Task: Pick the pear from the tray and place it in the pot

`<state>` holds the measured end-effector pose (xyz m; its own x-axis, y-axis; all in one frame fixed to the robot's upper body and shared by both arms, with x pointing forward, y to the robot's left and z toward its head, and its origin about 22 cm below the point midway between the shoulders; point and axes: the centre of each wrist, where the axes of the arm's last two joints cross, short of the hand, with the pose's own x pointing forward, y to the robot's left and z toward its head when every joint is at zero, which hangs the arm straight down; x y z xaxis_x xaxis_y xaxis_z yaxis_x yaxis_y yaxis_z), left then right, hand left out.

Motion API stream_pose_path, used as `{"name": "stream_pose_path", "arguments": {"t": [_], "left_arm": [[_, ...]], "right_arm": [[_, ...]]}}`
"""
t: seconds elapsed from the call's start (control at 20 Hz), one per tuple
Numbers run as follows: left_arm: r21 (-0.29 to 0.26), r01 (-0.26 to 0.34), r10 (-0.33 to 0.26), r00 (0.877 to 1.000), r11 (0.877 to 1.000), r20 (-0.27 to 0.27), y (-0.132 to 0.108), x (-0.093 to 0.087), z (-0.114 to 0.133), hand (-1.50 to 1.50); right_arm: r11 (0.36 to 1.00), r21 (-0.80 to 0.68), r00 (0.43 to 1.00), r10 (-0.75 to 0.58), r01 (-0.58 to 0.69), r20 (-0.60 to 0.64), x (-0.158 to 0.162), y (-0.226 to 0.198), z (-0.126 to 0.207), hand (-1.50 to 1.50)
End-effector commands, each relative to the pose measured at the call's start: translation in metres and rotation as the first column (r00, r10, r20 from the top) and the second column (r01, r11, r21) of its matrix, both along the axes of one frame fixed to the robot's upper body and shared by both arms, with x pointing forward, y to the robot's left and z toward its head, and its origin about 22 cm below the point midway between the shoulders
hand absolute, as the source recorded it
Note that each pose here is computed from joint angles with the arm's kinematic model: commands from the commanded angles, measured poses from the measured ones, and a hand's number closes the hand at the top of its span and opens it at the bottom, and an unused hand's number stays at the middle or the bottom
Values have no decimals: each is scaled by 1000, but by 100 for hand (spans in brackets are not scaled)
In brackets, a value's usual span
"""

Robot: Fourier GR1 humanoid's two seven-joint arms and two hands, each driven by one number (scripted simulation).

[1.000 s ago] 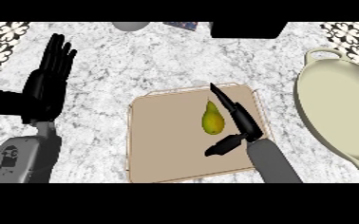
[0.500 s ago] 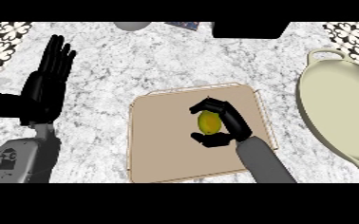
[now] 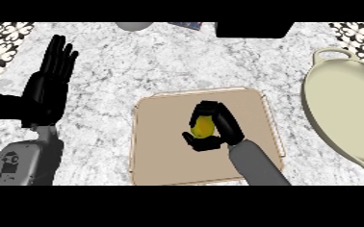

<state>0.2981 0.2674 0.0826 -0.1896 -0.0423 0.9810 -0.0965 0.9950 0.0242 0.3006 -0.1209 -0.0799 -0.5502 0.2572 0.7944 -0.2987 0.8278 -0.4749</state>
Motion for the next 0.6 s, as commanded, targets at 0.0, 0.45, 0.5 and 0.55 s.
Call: {"name": "stream_pose_path", "arguments": {"t": [0.0, 0.45, 0.5, 0.55], "left_arm": [[11, -6, 6, 1000, 1000, -5, 5, 0, -1, 0], [26, -58, 59, 997, 998, -41, 16, -5, -10, 0], [22, -78, 79, 996, 997, -43, 20, -3, -7, 0], [21, -87, 88, 995, 996, -46, 24, -8, -10, 0]], "right_arm": [[993, -43, 994, -108, 109, 23, -16, -7, -4, 150], [802, -572, 968, 246, -172, 54, -87, -53, -33, 150], [775, -601, 966, 258, -196, 17, -102, -62, -38, 150], [781, -601, 971, 237, -168, 36, -110, -65, -35, 150]]}}
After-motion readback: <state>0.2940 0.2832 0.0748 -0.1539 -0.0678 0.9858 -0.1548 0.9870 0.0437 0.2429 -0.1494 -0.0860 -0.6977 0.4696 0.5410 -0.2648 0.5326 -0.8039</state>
